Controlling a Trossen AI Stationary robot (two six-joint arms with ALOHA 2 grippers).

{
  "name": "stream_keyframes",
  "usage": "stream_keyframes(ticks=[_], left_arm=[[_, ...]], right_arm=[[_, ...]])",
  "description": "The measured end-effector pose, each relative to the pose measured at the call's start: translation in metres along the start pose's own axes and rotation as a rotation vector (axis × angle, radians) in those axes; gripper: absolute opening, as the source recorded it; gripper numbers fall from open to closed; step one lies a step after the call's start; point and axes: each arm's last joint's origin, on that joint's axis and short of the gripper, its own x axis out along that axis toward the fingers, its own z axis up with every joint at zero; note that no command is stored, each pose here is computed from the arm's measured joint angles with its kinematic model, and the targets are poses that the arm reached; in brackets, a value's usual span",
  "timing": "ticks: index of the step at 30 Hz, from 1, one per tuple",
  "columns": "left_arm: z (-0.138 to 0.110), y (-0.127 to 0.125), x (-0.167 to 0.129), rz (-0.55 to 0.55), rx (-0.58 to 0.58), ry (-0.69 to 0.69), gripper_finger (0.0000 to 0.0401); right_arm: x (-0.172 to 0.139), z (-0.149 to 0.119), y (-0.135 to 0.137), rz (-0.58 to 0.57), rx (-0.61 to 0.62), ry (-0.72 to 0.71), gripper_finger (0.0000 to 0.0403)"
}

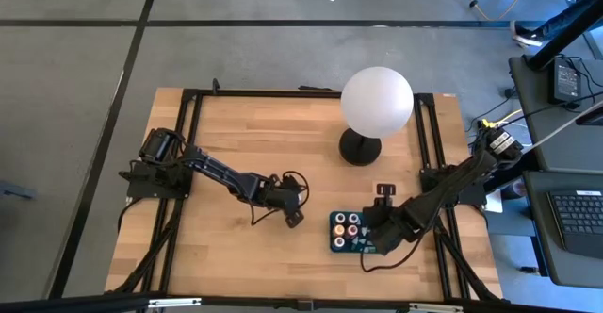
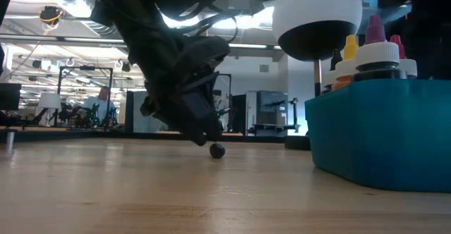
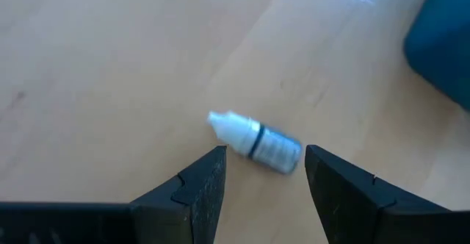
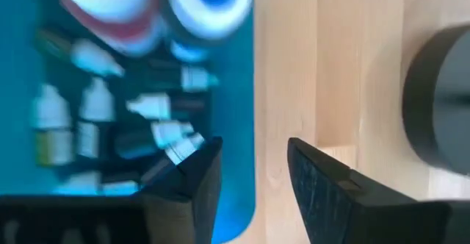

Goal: Pick & Place food coloring
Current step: Put the dark blue food coloring bottle into the blue bin

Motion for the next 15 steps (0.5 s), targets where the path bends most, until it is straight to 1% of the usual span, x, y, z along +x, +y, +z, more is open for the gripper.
stream_keyframes(ticks=[4,5,8,11,12,13,15], left_arm=[[0.003,-0.001,0.0,0.013,0.001,-0.06,0.0182],[0.004,-0.002,0.0,0.009,0.024,-0.067,0.0182],[0.003,-0.003,-0.001,-0.025,0.168,-0.038,0.0182],[0.009,-0.004,-0.008,-0.053,0.242,-0.038,0.0182],[0.013,-0.004,-0.012,-0.051,0.235,-0.039,0.0182],[0.017,-0.003,-0.017,-0.034,0.194,-0.039,0.0182],[0.026,0.0,-0.027,0.002,0.06,-0.063,0.0182]], right_arm=[[-0.017,0.013,0.002,0.019,0.016,-0.056,0.0159],[-0.022,0.016,0.002,0.024,0.01,-0.064,0.0159],[-0.036,0.022,0.005,0.041,-0.02,-0.098,0.0159],[-0.047,0.026,0.008,0.048,-0.031,-0.142,0.0159],[-0.05,0.027,0.009,0.046,-0.029,-0.156,0.0159],[-0.052,0.028,0.009,0.042,-0.024,-0.168,0.0159],[-0.054,0.03,0.009,0.04,0.002,-0.181,0.0159]])
